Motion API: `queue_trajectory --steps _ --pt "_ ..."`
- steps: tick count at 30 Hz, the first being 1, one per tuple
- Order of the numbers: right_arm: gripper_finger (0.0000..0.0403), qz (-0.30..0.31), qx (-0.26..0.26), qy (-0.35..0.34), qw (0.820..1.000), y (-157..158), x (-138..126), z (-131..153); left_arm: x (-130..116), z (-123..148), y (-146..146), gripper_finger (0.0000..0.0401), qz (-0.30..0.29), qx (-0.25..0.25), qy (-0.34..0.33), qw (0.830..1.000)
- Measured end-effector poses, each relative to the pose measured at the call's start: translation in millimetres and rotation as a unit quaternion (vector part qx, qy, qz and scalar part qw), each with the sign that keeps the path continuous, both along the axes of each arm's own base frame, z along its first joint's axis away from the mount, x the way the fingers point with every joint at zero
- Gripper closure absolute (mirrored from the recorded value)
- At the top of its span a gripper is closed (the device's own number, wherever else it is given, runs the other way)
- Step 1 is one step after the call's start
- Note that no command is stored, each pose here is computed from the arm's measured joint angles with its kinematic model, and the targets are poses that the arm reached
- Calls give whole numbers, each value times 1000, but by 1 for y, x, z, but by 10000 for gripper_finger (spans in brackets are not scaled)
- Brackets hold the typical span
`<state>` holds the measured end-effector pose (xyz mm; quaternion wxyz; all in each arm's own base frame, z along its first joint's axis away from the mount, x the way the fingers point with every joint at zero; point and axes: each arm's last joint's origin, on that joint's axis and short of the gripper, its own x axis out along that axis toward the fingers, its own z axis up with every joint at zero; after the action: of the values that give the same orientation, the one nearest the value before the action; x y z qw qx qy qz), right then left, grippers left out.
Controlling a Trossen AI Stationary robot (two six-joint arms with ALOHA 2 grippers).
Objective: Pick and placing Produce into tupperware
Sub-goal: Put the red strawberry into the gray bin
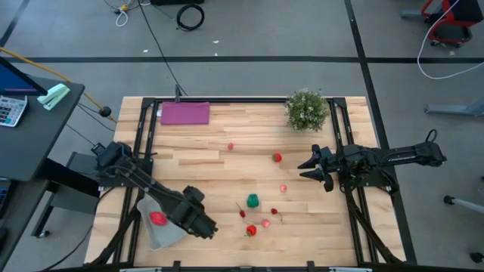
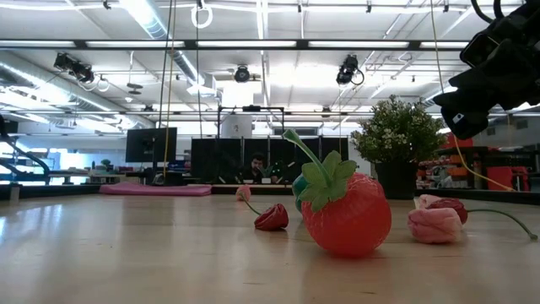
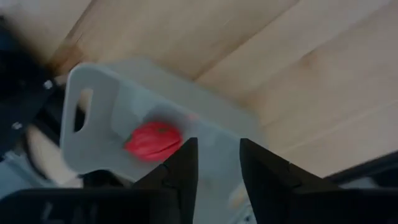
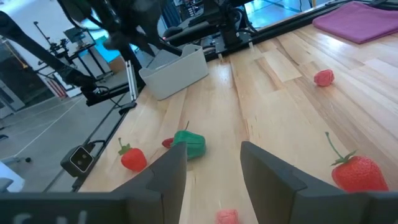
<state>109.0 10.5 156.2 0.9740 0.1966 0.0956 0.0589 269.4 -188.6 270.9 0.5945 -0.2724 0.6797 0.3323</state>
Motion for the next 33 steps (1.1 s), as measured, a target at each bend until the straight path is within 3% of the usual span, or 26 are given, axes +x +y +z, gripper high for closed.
queue_trajectory --steps 6,14,20,24,33 --pt "243 0 0 0 1000 0 0 0 21 30 11 294 -3 34 -112 993" --pt "243 0 -3 -1 1000 0 0 0 47 46 25 297 -113 119 -235 958" --pt "243 0 -2 -2 1000 0 0 0 62 45 31 301 -176 129 -262 940" --pt "243 -3 5 -2 1000 0 0 1 65 46 36 307 -170 131 -264 940" --pt "243 -10 -47 -19 999 -1 1 3 67 46 40 319 -164 132 -264 941"
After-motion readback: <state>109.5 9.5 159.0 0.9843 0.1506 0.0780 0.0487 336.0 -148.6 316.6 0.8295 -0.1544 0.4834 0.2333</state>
